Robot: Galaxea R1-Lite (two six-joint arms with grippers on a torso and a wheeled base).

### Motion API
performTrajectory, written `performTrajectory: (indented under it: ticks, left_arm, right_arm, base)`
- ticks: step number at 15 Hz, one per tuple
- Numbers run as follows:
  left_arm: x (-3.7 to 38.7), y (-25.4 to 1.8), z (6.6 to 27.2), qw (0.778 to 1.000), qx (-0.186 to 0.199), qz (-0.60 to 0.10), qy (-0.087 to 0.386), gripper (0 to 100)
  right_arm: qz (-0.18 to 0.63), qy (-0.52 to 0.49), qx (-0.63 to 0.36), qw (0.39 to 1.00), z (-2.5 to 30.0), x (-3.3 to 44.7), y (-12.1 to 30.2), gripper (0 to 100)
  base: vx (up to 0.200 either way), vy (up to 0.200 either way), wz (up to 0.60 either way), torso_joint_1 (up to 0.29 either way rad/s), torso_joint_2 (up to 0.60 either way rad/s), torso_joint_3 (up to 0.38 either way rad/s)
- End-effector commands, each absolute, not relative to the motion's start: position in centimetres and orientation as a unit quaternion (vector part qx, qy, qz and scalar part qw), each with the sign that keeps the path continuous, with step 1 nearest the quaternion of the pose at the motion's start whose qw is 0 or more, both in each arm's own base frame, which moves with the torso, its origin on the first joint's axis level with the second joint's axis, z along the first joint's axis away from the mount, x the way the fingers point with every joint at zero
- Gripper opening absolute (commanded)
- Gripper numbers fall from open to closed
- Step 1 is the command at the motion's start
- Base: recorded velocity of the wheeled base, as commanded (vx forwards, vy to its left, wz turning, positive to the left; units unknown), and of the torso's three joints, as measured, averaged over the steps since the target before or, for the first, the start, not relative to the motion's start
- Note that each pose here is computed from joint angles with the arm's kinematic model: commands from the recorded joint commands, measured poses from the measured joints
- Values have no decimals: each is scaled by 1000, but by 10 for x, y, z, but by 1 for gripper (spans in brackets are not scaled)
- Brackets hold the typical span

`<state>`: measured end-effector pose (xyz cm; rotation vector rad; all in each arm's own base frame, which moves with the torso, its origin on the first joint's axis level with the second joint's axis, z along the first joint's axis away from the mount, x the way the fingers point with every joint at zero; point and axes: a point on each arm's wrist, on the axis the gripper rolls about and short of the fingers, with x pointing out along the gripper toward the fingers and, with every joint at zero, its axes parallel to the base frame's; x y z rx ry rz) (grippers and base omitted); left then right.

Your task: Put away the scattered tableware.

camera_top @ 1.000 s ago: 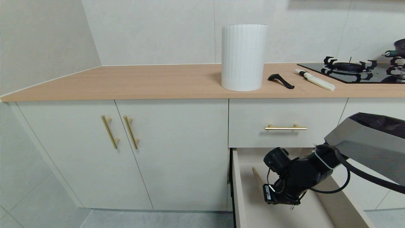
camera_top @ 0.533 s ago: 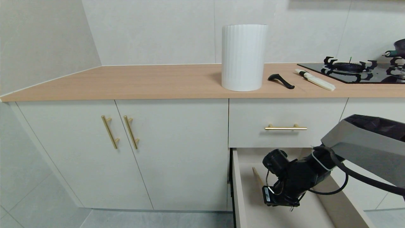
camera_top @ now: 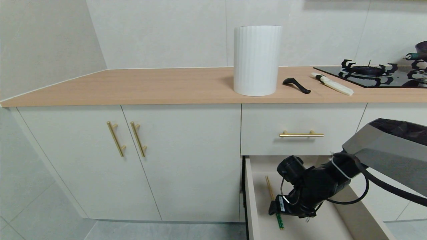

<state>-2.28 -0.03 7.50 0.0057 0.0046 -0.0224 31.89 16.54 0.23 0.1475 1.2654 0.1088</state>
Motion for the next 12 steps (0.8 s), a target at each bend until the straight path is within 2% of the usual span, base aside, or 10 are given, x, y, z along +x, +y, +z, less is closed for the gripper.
performTrajectory:
  ticks: [1,4,6,9,12]
  left_arm:
    - [-23,0,75,1000,3,-12,2,100]
    - [-23,0,75,1000,3,-11,2,100]
    - [-23,0,75,1000,3,-12,2,100]
    - [-23,0,75,1000,3,-12,2,100]
    - [-23,0,75,1000,3,-12,2,100]
  right_arm:
    - [63,568,84,817,36,310,162,100]
    - [95,485,114,862,118,283,147,100]
    - [110,426,128,889,160,266,130,100]
    - [123,379,120,909,188,250,114,100]
    - [128,368,118,914,194,244,111,100]
  base:
    - [0,0,0,0,0,0]
    - [0,0,0,0,0,0]
    - [0,0,0,0,0,0]
    - [0,0,0,0,0,0]
    - [0,0,0,39,-169,-127]
